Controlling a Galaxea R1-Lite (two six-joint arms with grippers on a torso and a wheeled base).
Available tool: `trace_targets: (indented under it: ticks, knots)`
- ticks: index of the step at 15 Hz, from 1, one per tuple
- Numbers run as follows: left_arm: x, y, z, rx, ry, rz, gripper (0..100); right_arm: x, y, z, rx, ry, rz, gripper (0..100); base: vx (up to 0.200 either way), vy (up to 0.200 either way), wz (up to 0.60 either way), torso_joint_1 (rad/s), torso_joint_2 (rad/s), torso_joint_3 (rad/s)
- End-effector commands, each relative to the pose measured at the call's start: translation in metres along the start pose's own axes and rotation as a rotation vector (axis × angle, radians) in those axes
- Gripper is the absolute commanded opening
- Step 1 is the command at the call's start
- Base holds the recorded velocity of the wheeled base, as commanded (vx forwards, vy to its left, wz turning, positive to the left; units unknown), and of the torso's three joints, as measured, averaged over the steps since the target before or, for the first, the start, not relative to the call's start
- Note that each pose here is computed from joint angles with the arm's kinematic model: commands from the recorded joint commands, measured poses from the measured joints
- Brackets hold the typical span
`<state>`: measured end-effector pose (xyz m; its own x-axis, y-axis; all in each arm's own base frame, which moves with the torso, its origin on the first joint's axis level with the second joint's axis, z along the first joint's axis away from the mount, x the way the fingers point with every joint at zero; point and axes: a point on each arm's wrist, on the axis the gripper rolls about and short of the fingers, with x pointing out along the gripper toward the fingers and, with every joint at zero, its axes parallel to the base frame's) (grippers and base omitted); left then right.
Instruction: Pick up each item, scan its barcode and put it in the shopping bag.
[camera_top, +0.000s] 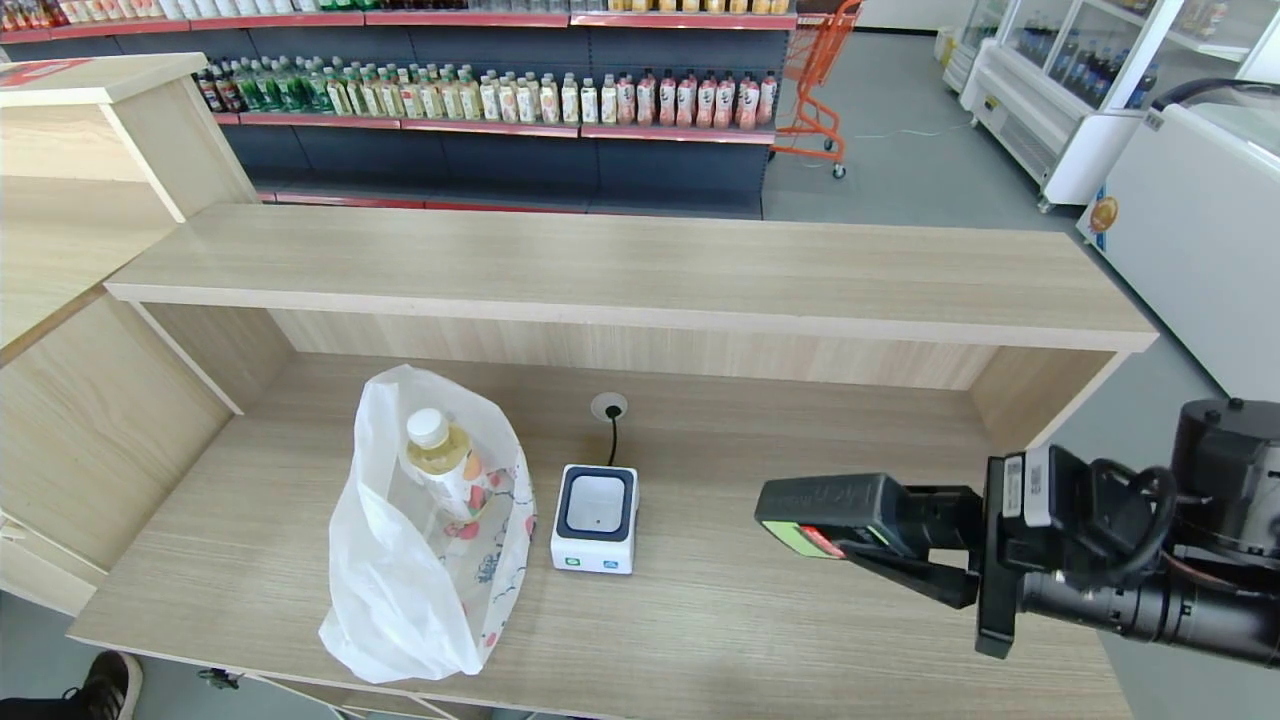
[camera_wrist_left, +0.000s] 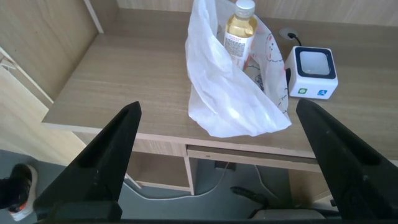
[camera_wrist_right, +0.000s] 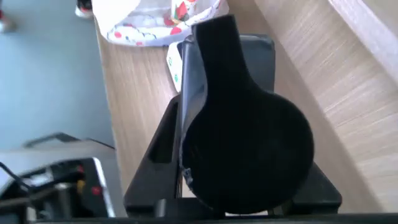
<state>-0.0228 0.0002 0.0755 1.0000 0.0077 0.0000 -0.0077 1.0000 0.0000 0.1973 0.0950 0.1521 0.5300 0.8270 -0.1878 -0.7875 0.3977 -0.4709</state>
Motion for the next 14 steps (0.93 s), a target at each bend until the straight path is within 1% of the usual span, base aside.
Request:
trace_targets:
  ticks: [1, 3, 5, 7, 8, 9, 10, 11, 14]
  knots:
    - [0.0, 0.0, 0.0, 0.0, 0.002, 0.002, 100, -0.002, -0.013, -0.001, 0.247, -0.019, -0.081, 0, 0.0, 0.0, 0.0, 0.0, 0.0, 0.0]
    - [0.0, 0.0, 0.0, 0.0, 0.002, 0.002, 100, 0.004, -0.022, -0.007, 0.474, -0.035, -0.199, 0, 0.0, 0.0, 0.0, 0.0, 0.0, 0.0]
    - [0.0, 0.0, 0.0, -0.002, 0.002, 0.002, 100, 0.013, -0.029, -0.014, 0.657, -0.066, -0.296, 0, 0.0, 0.0, 0.0, 0.0, 0.0, 0.0]
    - [0.0, 0.0, 0.0, 0.0, 0.002, 0.002, 100, 0.014, -0.024, -0.021, 0.818, -0.053, -0.308, 0, 0.0, 0.0, 0.0, 0.0, 0.0, 0.0]
    - [0.0, 0.0, 0.0, 0.0, 0.002, 0.0, 100, 0.014, -0.021, -0.024, 0.872, -0.042, -0.304, 0, 0.0, 0.0, 0.0, 0.0, 0.0, 0.0]
    - [0.0, 0.0, 0.0, 0.0, 0.002, 0.002, 100, 0.015, -0.019, -0.025, 0.892, -0.041, -0.299, 0, 0.0, 0.0, 0.0, 0.0, 0.0, 0.0]
    - [0.0, 0.0, 0.0, 0.0, 0.002, 0.0, 100, 0.016, -0.013, -0.025, 0.956, -0.039, -0.279, 0, 0.0, 0.0, 0.0, 0.0, 0.0, 0.0]
    - [0.0, 0.0, 0.0, 0.0, 0.002, 0.0, 100, 0.015, -0.011, -0.024, 0.992, -0.041, -0.274, 0, 0.0, 0.0, 0.0, 0.0, 0.0, 0.0]
    - [0.0, 0.0, 0.0, 0.0, 0.002, 0.002, 100, 0.014, -0.006, -0.028, 1.06, -0.024, -0.27, 0, 0.0, 0.0, 0.0, 0.0, 0.0, 0.0]
